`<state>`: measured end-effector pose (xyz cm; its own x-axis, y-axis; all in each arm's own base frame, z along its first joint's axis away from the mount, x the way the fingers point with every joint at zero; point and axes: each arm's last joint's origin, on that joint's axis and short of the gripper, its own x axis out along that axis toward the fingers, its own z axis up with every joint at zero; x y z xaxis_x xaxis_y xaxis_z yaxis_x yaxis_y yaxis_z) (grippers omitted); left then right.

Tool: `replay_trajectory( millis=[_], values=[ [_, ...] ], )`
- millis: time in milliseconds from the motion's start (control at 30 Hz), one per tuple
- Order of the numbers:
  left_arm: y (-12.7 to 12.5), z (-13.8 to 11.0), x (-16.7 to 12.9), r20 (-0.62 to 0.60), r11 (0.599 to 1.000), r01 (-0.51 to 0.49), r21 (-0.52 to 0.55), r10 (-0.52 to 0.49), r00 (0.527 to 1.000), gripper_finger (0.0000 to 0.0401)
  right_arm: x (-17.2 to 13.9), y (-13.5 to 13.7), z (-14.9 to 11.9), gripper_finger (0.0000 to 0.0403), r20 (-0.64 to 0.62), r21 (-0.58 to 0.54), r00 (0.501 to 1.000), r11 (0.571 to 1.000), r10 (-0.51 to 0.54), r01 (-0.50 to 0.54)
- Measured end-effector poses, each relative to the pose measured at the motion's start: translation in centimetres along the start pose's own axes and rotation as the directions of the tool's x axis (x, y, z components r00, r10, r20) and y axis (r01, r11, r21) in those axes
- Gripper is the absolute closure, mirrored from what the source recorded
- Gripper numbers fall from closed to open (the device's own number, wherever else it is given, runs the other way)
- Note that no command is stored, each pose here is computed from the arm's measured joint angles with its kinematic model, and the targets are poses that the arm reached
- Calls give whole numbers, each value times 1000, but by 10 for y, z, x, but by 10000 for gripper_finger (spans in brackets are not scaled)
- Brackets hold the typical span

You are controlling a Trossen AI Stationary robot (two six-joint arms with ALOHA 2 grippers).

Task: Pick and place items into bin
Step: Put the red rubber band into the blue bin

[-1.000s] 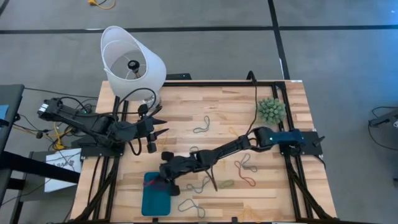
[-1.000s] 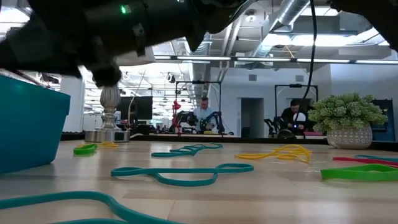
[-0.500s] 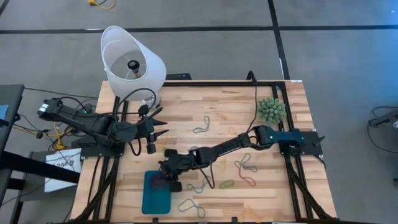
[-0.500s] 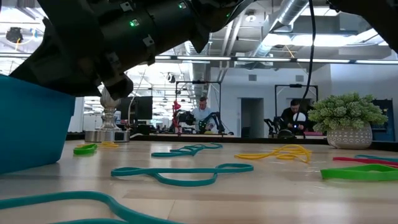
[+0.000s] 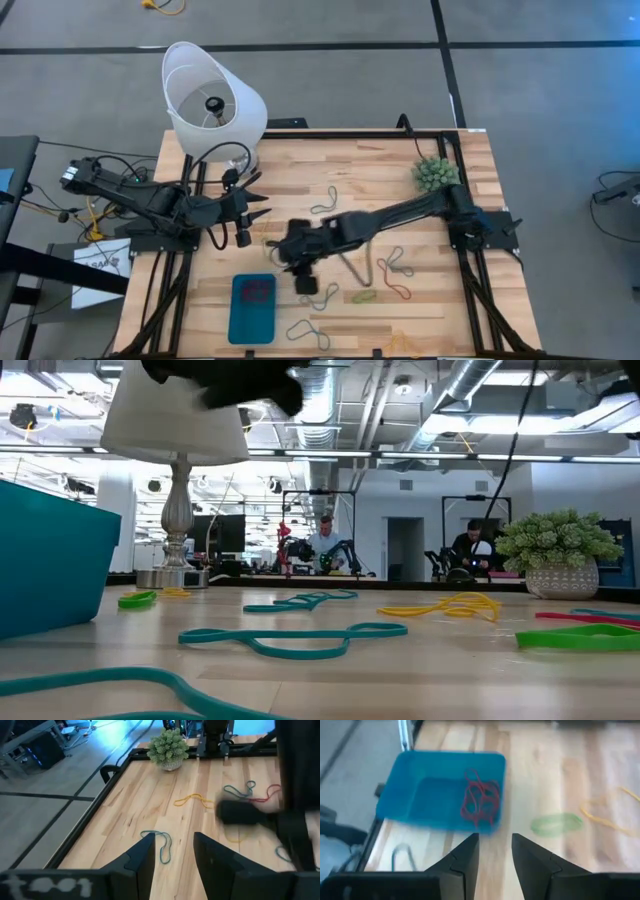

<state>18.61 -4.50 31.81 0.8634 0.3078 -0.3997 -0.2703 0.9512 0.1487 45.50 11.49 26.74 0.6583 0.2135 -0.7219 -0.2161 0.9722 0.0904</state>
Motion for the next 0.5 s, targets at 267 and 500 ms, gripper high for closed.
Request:
replay_trajectory(
  millis=[267, 500],
  values=[
    [1, -7, 0, -62, 999, -12, -36, 9, 998, 276, -123, -1, -41, 292, 1, 115, 986, 979, -168, 166],
    [-2, -5, -1, -39, 999, 1, -45, -3, 999, 276, -144, 35, -155, 292, 178, 255, 966, 957, -188, 139]
  ],
)
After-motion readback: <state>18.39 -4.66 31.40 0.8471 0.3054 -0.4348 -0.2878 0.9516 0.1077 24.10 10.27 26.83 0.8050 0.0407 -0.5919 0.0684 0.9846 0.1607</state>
